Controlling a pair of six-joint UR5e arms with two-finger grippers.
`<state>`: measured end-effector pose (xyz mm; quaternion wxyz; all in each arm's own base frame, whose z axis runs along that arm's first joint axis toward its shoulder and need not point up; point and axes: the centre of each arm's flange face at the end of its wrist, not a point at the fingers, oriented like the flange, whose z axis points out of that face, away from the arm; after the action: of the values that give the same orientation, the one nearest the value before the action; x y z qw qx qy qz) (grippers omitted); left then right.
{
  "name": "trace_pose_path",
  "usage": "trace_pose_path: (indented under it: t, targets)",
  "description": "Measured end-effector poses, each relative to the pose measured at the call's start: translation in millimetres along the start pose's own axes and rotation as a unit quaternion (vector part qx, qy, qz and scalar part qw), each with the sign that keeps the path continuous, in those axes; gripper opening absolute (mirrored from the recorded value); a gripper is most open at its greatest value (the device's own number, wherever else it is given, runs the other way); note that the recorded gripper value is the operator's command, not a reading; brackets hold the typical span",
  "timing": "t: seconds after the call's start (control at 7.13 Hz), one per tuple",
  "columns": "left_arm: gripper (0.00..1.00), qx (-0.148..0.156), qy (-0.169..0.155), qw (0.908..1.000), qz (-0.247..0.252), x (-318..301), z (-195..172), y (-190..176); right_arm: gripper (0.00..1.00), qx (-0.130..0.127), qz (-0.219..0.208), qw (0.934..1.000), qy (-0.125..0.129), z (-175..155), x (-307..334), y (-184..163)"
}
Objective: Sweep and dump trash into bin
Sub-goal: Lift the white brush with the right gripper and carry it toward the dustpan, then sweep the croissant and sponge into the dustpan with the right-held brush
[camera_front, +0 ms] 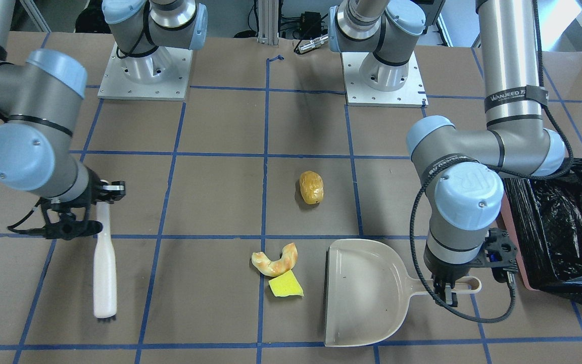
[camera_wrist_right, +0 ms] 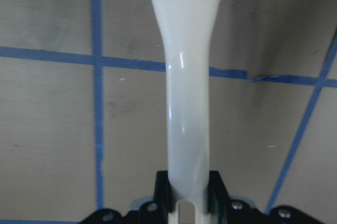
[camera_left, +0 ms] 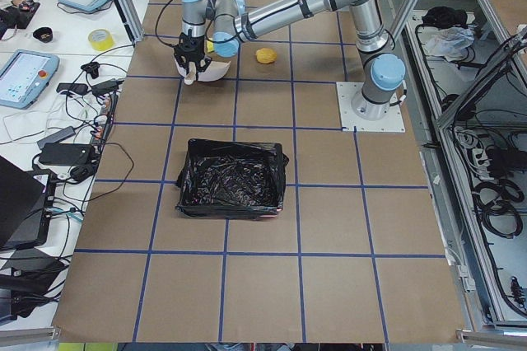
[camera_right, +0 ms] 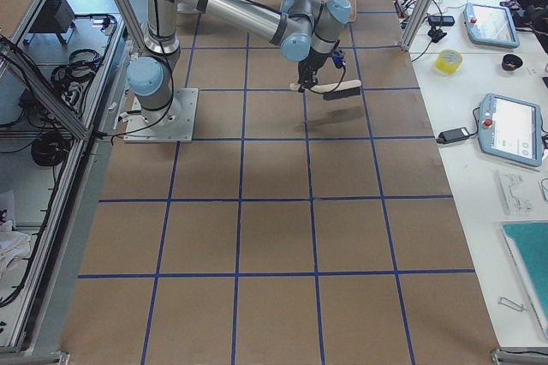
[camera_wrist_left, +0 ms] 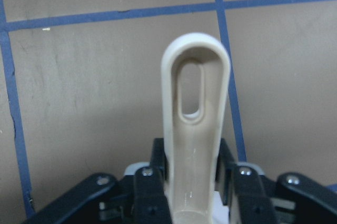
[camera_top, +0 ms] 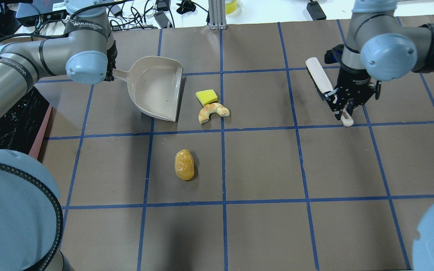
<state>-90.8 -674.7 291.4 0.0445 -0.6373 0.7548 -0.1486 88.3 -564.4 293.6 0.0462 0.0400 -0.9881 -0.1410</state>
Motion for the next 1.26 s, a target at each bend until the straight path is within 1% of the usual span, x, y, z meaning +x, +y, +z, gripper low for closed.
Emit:
trace_pose_path:
  t: [0.14,0.28,0.42,0.56,0.7,0.84,0.98,1.12,1.26]
  targets:
    - [0.00,-0.001,-0.013,0.9997,0.022,-5,0,14,0.01,0.000,0.042,0.9991,0.000,-4,-53,10]
    - [0.00,-0.006,-0.031,0.9989,0.034,-10,8,23,0.01,0.001,0.084,0.9964,-0.001,-3,-105,20]
    - [0.00,-0.010,-0.044,0.9982,0.040,-13,18,28,0.01,-0.003,0.124,0.9922,-0.017,0,-146,27]
    - [0.00,-0.013,-0.051,0.9977,0.042,-14,25,30,0.01,-0.011,0.151,0.9878,-0.038,2,-173,30]
    - [0.00,-0.014,-0.055,0.9974,0.044,-14,30,31,0.01,-0.019,0.170,0.9838,-0.052,5,-192,28]
    - [0.00,-0.015,-0.058,0.9972,0.044,-14,35,32,0.01,-0.027,0.177,0.9818,-0.063,13,-216,27]
    - [0.00,-0.014,-0.059,0.9972,0.044,-12,38,33,0.00,-0.031,0.175,0.9815,-0.071,23,-243,25]
    - [0.00,-0.014,-0.059,0.9972,0.044,-10,40,33,0.00,-0.031,0.171,0.9812,-0.084,27,-263,22]
    - [0.00,-0.013,-0.058,0.9973,0.043,-10,41,32,0.00,-0.035,0.164,0.9799,-0.107,26,-280,15]
